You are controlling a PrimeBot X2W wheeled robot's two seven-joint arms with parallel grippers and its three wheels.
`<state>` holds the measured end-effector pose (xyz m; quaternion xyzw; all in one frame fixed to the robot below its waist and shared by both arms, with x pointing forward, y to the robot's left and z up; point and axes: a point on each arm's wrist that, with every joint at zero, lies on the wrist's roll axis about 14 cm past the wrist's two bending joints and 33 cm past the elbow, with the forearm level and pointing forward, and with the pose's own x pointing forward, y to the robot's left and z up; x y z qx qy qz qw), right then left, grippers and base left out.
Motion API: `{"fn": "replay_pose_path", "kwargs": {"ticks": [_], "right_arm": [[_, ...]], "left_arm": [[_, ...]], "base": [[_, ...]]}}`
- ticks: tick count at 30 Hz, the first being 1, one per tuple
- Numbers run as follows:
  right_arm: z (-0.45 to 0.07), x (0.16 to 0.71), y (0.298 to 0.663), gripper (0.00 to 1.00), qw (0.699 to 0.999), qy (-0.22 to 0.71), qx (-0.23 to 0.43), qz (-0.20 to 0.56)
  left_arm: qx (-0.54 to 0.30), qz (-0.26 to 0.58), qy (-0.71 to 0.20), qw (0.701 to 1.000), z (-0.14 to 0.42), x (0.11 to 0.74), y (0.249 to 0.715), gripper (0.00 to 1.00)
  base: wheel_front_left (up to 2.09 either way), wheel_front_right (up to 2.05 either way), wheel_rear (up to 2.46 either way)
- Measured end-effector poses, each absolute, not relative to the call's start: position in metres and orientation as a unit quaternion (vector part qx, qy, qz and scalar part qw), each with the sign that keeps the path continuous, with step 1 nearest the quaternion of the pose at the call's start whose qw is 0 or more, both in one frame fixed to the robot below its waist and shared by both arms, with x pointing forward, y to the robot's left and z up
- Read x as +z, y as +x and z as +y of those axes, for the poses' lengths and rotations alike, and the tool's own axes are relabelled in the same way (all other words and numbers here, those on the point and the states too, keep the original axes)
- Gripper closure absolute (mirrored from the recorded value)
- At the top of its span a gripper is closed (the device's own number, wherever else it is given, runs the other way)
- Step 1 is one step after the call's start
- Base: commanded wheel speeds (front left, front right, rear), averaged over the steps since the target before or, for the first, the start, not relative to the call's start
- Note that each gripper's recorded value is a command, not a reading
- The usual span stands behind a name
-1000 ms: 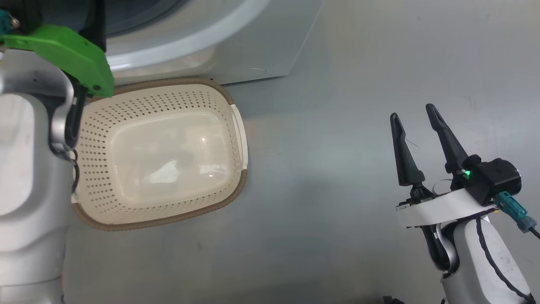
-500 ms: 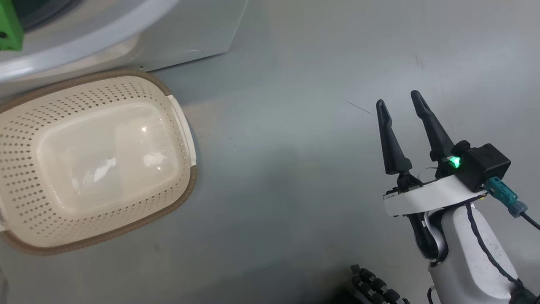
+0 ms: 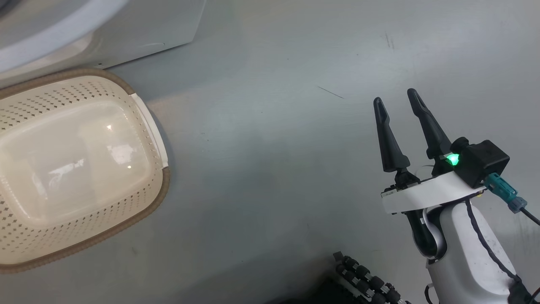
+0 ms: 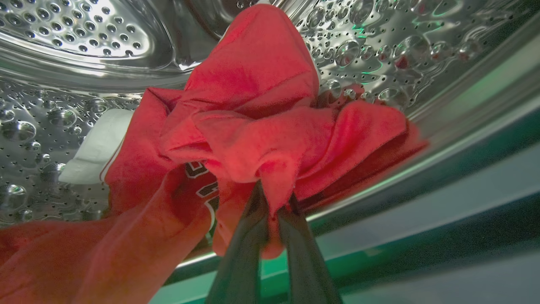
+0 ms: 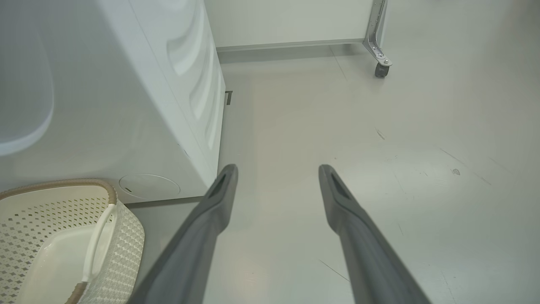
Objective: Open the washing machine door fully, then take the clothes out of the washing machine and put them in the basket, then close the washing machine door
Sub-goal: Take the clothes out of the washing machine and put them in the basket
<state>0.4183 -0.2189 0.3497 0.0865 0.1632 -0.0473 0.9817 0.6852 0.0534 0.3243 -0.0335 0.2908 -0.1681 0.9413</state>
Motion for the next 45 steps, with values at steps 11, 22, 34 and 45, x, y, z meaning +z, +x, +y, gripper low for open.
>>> {"fn": "replay_pose_path", "kwargs": {"ticks": [11, 22, 34, 45], "right_arm": [[-0.219, 0.347, 0.426, 0.0, 0.982, 0.094, -0.049, 0.158], [-0.205, 0.339, 0.439, 0.0, 0.983, 0.092, -0.026, 0.159], [-0.196, 0.345, 0.45, 0.0, 0.986, 0.078, 0.0, 0.144], [-0.183, 0.362, 0.457, 0.0, 0.99, 0.068, 0.03, 0.121]], "left_arm": [[-0.168, 0.249, -0.059, 0.952, 0.049, 0.342, 0.694, 1.0], [-0.147, 0.154, -0.075, 0.974, 0.07, 0.379, 0.7, 1.0], [-0.133, 0.071, -0.103, 0.983, 0.08, 0.409, 0.676, 1.0], [-0.112, 0.015, -0.119, 0.986, 0.095, 0.428, 0.631, 1.0]], "base": [[0.0, 0.0, 0.0], [0.0, 0.0, 0.0], [0.0, 0.0, 0.0], [0.0, 0.0, 0.0]]}}
